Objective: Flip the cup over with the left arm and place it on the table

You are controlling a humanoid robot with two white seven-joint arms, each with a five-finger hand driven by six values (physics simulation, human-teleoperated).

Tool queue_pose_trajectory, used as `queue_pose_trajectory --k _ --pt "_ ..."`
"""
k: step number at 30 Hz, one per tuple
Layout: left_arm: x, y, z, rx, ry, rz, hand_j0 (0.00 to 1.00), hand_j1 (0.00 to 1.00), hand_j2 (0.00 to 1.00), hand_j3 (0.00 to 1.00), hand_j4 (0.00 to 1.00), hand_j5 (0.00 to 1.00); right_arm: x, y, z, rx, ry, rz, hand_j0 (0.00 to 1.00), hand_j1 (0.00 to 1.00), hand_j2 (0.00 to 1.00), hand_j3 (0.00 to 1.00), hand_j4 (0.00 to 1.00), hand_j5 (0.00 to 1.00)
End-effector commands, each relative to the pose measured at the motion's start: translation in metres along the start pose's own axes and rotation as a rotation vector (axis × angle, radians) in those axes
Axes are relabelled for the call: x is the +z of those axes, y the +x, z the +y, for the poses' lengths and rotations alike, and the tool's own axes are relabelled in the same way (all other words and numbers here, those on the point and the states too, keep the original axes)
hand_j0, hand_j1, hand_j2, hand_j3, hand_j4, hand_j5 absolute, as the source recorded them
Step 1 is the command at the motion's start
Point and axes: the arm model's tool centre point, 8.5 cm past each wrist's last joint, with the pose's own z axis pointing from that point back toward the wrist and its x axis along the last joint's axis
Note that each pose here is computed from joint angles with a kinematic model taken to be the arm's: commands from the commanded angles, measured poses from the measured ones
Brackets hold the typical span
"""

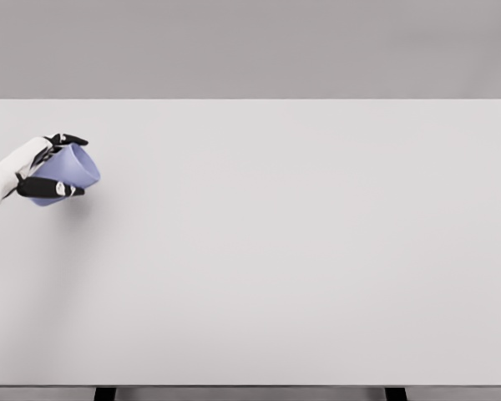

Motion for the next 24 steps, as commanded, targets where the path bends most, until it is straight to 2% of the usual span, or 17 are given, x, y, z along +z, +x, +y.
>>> queue_pose_trajectory --k 1,10,24 --pt "0.000 0.007 0.003 -0.002 0.008 -0.057 0.76 0.76 0.76 0.76 0.76 0.76 0.000 0.000 0.000 0.000 0.000 0.000 1.00 1.00 1.00 1.00 1.00 1.00" --pt "-0.010 0.025 -0.006 0.062 0.033 -0.192 0.77 0.77 0.77 0.77 0.77 0.77 0.000 0.000 0.000 0.000 0.000 0.000 1.00 1.00 1.00 1.00 1.00 1.00" --pt "-0.033 0.032 -0.026 0.201 0.069 -0.285 0.77 0.77 0.77 0.77 0.77 0.77 0.000 0.000 0.000 0.000 0.000 0.000 1.00 1.00 1.00 1.00 1.00 1.00"
